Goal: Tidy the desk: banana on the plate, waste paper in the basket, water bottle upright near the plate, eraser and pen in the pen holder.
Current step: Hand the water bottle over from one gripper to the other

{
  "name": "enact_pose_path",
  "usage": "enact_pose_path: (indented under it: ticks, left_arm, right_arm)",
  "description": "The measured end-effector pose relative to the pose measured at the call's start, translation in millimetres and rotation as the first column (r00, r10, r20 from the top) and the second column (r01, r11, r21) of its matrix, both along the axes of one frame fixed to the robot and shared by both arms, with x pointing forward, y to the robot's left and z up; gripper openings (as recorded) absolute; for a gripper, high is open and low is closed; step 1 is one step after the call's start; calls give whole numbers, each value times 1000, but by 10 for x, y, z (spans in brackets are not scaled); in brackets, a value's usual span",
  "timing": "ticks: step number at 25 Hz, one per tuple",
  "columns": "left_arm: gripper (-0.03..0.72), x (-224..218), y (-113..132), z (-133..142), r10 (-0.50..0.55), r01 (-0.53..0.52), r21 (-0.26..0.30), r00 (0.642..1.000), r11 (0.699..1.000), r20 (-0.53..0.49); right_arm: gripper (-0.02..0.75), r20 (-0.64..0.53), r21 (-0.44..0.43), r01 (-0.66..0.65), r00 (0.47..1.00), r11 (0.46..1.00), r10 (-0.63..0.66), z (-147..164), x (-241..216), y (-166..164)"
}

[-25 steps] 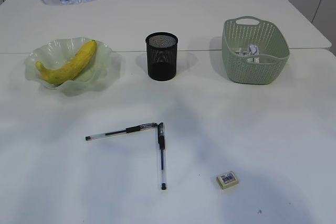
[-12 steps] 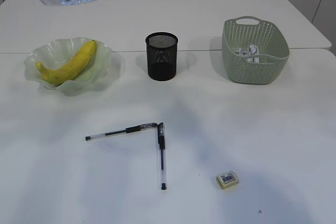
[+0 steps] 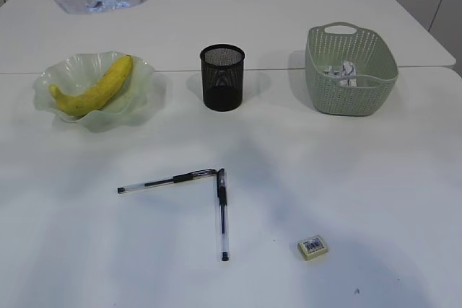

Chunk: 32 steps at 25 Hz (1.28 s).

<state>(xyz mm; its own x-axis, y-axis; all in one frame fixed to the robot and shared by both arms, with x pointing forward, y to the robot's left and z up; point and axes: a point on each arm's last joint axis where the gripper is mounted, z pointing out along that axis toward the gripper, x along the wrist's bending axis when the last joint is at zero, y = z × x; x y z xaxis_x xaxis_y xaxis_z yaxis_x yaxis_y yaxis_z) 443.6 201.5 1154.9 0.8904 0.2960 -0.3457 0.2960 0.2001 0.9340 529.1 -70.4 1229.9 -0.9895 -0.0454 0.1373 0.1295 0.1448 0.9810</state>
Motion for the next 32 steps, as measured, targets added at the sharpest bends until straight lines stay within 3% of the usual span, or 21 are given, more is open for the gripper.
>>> enact_pose_path:
  ticks: [18,32]
  left_arm:
    - [591,-17,-6,1,-28,26,-27,997,999,-70]
    - [591,-25,-11,-36,-38,38,-1,993,999,-114]
  right_arm:
    - [349,6,-16,0,1000,1000,0,-15,1,-2]
    - [349,5,-16,0,1000,1000,0,-15,1,-2]
